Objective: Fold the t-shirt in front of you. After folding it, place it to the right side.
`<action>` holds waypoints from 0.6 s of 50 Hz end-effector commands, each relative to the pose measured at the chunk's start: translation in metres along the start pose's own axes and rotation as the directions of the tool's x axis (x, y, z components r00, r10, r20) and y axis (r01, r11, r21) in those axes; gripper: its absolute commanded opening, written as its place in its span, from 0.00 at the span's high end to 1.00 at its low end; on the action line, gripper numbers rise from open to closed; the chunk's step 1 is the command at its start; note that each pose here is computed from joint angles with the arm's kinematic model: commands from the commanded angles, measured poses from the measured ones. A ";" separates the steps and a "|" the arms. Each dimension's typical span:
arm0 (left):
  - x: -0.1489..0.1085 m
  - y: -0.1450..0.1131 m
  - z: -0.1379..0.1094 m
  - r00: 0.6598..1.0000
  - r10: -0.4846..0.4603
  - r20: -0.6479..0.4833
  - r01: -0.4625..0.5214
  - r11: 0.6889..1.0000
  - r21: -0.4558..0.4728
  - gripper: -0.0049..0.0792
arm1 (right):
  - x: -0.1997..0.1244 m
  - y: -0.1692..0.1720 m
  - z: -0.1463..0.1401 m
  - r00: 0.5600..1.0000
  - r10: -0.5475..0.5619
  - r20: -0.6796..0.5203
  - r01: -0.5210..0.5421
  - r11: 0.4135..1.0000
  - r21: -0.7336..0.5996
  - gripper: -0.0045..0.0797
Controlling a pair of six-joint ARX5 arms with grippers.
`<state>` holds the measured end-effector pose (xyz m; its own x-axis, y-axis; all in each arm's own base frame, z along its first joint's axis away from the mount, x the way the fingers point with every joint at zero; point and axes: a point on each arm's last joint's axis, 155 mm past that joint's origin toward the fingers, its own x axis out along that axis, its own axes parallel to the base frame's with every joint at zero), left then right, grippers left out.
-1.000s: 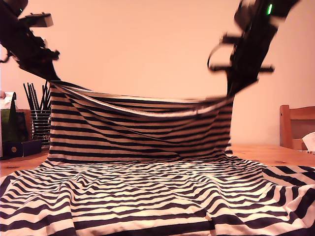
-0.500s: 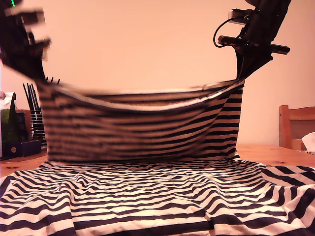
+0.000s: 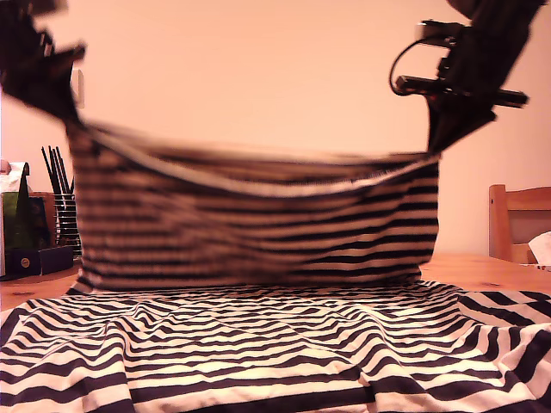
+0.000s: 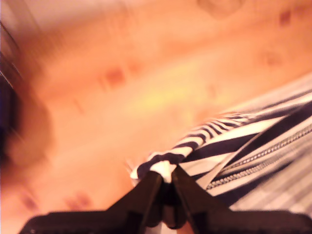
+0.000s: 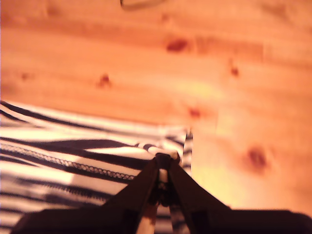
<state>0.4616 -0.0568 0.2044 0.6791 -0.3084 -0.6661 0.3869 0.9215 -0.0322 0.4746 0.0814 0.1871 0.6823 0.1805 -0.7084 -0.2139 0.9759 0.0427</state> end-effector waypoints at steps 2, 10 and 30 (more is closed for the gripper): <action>-0.006 -0.007 -0.012 1.000 0.000 0.012 0.000 1.000 -0.010 0.97 | -0.011 -0.006 -0.005 1.000 -0.016 0.021 0.016 1.000 0.011 0.96; -0.023 -0.018 -0.035 0.999 0.008 0.040 -0.007 1.000 -0.028 0.97 | -0.029 -0.004 -0.024 1.000 -0.016 0.019 0.016 0.999 0.029 0.96; -0.064 -0.049 -0.089 0.999 -0.015 0.032 0.017 0.996 -0.084 0.97 | -0.091 0.004 -0.079 1.000 -0.015 0.013 0.015 0.998 0.063 0.96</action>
<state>0.3534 -0.0608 0.1967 0.7157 -0.3256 -0.6179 0.3498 0.9328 -0.0864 0.3639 0.0639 0.2038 0.7028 0.1798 -0.6883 -0.1740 0.9816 0.0788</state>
